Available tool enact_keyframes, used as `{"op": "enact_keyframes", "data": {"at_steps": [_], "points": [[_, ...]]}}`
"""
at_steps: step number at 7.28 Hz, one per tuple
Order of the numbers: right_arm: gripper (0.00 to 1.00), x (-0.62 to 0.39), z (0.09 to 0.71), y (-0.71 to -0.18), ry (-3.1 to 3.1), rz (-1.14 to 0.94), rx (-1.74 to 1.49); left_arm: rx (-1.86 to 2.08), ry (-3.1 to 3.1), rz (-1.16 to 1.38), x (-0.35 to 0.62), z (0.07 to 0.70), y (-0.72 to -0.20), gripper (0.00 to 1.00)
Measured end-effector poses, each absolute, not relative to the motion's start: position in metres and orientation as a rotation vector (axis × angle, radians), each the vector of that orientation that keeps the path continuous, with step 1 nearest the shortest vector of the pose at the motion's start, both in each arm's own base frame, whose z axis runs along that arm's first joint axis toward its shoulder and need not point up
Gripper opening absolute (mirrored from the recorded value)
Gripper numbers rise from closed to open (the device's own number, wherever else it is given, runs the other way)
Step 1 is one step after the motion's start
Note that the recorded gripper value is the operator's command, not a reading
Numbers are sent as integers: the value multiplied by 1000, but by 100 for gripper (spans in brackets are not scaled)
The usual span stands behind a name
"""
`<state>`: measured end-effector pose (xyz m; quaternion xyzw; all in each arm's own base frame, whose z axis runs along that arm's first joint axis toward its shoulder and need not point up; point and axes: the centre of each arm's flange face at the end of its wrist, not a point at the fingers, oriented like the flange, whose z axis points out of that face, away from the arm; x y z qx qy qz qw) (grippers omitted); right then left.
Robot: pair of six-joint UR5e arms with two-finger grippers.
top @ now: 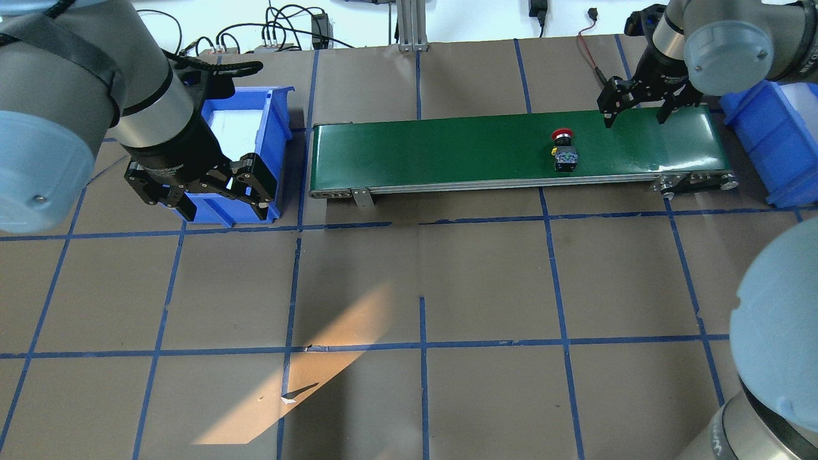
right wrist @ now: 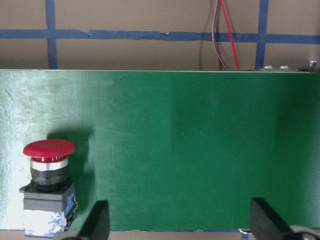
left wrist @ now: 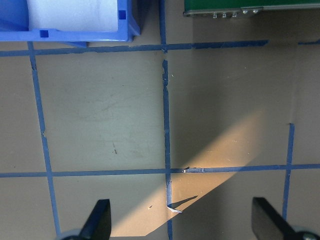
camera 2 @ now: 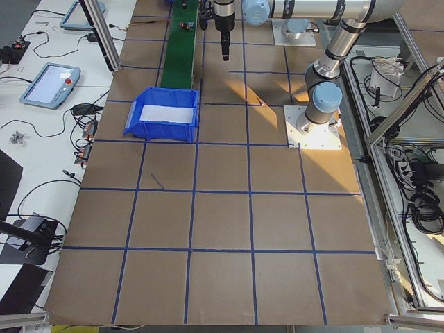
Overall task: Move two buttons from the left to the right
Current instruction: 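Bring the right gripper back over the conveyor above the red button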
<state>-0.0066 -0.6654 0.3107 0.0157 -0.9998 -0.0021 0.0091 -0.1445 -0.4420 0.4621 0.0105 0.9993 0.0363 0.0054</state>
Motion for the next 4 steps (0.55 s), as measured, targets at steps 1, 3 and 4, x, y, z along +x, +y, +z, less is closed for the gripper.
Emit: {"op": "enact_keyframes", "data": {"at_steps": [1,3,4], "points": [[100,-7,310,-665,-3122,-10,49,33,3129,113,-144,462,-442,100],[100,-7,309,-665,-3120,-13,49,33,3129,112,-144,462,-442,100],[100,-7,310,-665,-3120,-13,49,33,3129,113,-144,462,-442,100]]}}
